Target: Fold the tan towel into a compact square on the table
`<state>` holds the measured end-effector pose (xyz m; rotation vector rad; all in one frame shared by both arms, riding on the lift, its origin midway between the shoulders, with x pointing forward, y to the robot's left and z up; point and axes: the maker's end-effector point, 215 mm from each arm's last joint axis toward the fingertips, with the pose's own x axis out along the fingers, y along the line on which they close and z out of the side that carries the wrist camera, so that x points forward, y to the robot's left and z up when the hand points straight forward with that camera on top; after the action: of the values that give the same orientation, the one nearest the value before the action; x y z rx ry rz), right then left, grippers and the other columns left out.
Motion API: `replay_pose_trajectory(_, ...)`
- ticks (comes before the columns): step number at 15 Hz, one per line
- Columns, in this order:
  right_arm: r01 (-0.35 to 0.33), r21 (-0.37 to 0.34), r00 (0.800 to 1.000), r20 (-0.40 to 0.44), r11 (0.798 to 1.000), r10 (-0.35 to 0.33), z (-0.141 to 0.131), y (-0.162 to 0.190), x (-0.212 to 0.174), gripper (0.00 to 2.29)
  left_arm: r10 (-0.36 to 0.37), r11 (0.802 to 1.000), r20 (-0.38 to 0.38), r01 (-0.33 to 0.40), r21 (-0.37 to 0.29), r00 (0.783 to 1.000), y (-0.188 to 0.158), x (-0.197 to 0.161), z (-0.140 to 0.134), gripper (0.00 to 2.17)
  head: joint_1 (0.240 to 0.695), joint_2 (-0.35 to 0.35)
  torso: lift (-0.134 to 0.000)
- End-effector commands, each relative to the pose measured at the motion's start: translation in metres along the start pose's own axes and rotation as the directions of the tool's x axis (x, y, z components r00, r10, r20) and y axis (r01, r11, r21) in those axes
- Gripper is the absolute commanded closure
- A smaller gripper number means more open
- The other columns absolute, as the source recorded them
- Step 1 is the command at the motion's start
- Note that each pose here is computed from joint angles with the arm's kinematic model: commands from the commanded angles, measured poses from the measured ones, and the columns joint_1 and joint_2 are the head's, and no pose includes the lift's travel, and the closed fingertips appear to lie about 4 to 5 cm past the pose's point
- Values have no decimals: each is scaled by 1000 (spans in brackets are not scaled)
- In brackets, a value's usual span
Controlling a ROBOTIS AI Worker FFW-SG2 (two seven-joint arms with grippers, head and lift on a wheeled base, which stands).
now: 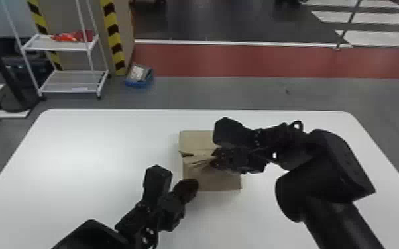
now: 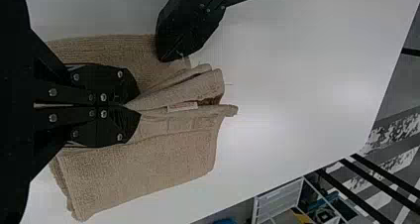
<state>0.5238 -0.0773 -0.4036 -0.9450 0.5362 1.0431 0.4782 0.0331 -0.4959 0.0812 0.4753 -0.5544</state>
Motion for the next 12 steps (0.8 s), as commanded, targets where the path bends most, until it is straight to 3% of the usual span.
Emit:
replay_pose_trajectory(1,-10,6,1000,-17,1000,10,-10,2,8,1409,0,1000,1,0,1,1000,1,0,1,2138,695,-49,-109)
replay_pose_trajectory(3,-21,22,999,-30,1000,22,-19,5,16,1362,-1,1000,4,1,3,1000,0,1,3,2138,695,-51,-109)
replay_pose_trajectory(5,-24,24,999,-31,999,25,-21,7,21,981,2,1000,4,-2,4,1000,2,1,3,2138,695,-56,-109)
replay_pose_trajectory(7,-19,29,1000,-22,999,20,-18,5,21,977,2,1000,6,-2,6,1000,2,1,5,2138,695,-56,-109)
replay_pose_trajectory(8,-18,31,1000,-20,999,19,-18,4,20,849,2,1000,6,-2,5,1000,2,1,5,2138,695,-55,-109)
replay_pose_trajectory(10,-25,44,1000,1,999,25,-15,3,18,346,3,1000,3,-3,6,1000,3,1,4,2138,695,-53,-109)
replay_pose_trajectory(12,-49,106,996,77,993,41,-9,3,8,137,2,1000,5,-2,5,1000,3,1,5,2138,695,-52,-109)
